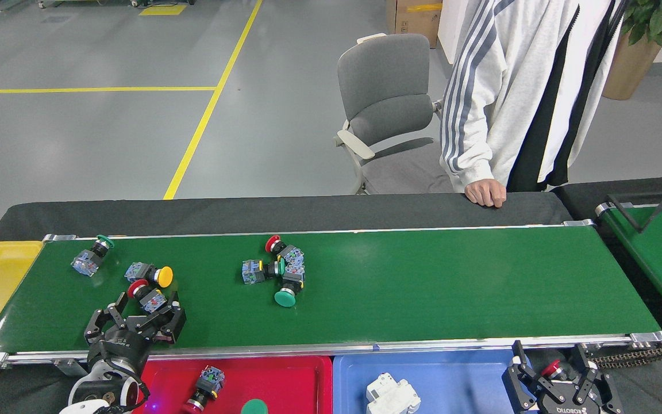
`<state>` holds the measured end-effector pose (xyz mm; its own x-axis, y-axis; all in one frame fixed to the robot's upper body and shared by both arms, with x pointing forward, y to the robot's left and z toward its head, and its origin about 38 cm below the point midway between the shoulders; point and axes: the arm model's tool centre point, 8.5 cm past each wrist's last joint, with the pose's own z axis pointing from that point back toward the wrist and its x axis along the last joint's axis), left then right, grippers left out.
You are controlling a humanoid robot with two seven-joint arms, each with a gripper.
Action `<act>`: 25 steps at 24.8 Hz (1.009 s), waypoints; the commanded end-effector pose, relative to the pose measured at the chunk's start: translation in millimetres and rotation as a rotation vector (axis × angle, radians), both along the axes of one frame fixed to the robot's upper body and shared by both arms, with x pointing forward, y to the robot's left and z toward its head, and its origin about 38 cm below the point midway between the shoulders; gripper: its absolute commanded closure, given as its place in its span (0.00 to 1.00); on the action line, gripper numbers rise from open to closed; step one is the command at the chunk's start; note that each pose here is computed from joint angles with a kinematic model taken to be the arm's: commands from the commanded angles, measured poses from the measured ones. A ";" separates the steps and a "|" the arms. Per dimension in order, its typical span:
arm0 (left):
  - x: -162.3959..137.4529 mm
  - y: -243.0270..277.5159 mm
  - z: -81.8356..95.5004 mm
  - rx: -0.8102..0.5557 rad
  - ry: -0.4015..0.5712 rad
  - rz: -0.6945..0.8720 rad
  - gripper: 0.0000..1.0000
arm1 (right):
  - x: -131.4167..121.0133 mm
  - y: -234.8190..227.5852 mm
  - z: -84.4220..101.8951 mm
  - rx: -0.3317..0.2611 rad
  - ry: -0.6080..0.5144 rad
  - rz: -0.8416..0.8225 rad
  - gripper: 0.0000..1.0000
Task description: Pick switch part from conveyor to tray
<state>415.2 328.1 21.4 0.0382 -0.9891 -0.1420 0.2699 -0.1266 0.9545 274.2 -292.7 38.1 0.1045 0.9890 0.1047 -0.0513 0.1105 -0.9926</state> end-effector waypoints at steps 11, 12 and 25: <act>-110.7 -55.9 36.7 -0.006 -0.079 -0.528 0.85 | -0.5 -7.0 5.1 -0.004 -0.016 -0.018 0.02; -124.1 -64.4 35.1 -0.015 -0.062 -0.590 0.79 | -0.5 -7.2 5.1 -0.003 -0.017 -0.020 0.02; -142.7 -57.7 27.1 -0.080 -0.080 -0.394 0.00 | -1.5 -14.9 1.8 -0.006 -0.008 -0.040 0.02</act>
<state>265.5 258.2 38.8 -0.4206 -0.9055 -0.0558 0.1742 -0.1409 0.9746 271.5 -305.9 35.5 0.1412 0.9852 0.0973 -0.0540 0.1058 -0.9929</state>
